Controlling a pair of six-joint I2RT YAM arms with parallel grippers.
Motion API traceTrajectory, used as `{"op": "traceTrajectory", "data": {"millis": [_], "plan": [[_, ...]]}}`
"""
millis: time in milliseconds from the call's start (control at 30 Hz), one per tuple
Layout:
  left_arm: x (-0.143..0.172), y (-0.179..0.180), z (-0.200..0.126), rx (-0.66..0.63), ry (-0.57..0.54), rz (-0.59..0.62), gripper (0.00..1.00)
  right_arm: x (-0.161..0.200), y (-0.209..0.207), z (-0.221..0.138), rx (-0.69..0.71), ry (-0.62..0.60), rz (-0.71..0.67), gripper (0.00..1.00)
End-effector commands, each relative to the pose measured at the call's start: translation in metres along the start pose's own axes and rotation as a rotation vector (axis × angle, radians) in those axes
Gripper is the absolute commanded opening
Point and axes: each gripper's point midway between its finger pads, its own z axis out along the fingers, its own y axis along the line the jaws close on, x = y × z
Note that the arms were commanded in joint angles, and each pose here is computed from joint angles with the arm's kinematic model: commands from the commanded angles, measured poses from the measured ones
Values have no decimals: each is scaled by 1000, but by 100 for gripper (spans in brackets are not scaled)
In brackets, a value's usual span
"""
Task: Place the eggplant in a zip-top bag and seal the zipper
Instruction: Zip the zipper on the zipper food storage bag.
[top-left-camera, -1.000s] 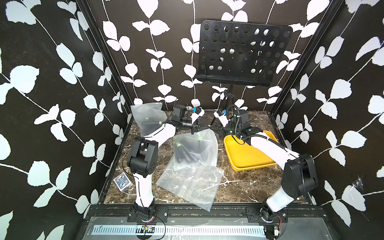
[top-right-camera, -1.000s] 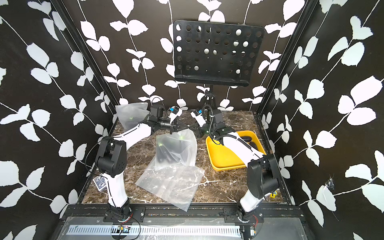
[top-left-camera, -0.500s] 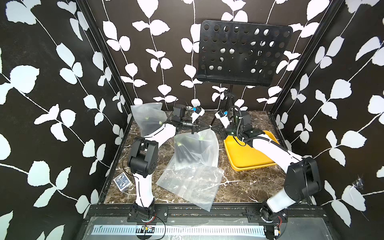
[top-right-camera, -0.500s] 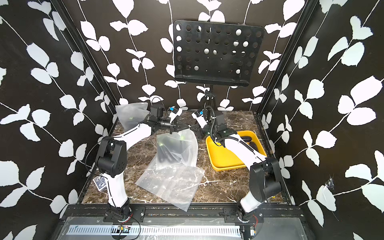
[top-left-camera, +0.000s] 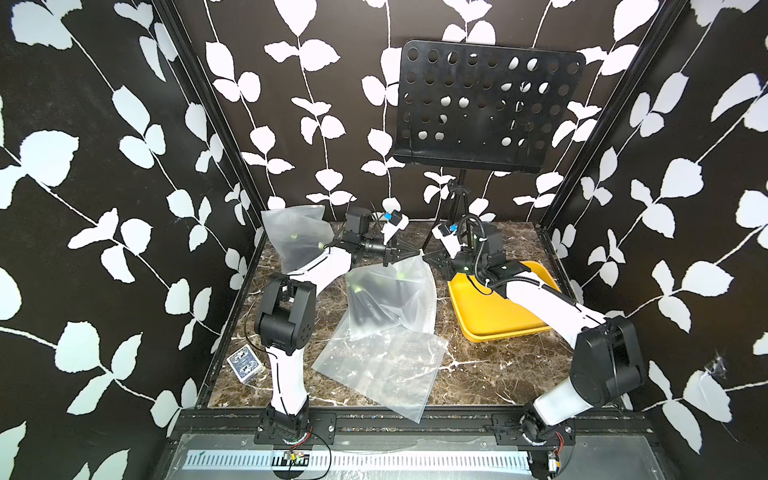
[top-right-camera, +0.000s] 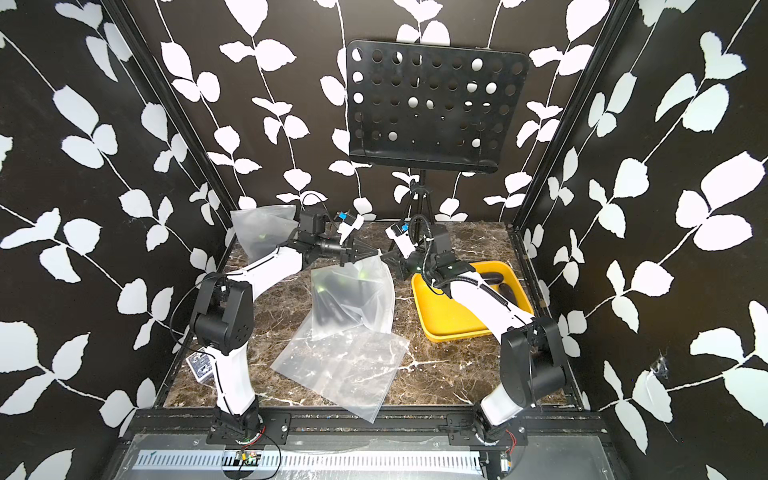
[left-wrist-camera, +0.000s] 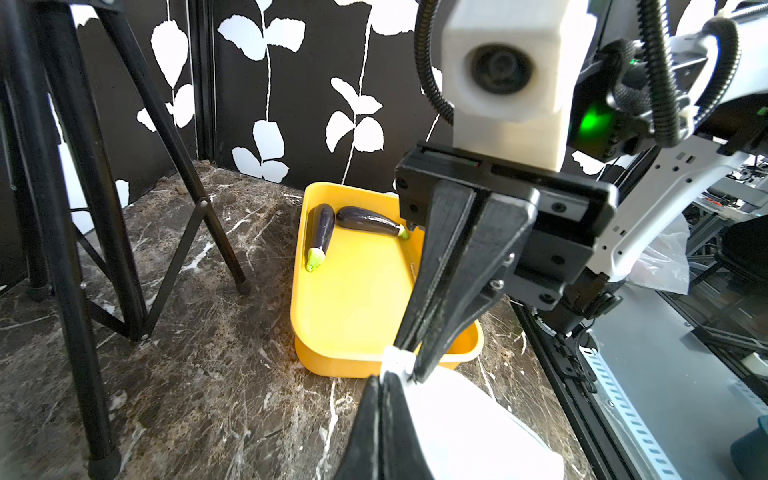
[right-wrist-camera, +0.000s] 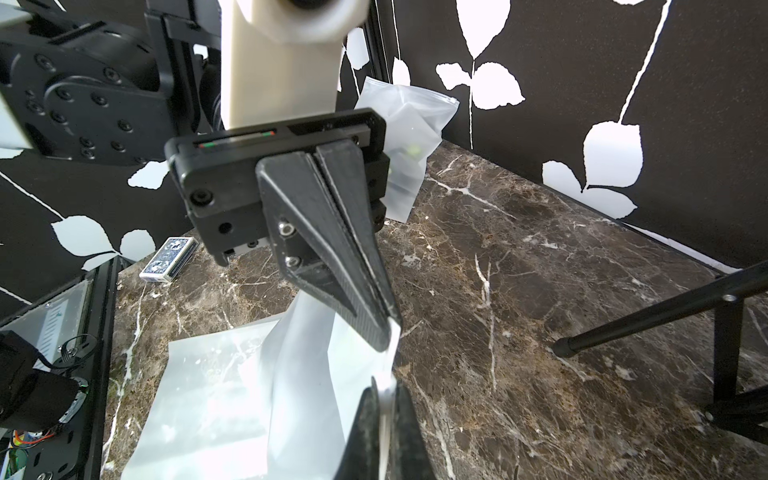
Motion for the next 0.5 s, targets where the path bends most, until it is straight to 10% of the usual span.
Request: {"op": "traceTrajectory", "data": {"millis": [0,467], "plan": [[-43,16,-34,-150,-74,120,0,26,13,-6,-56,76,59,0],[-49,35,-49,-240,-97,107,0,47,14,-8,-35,102,118,0]]}}
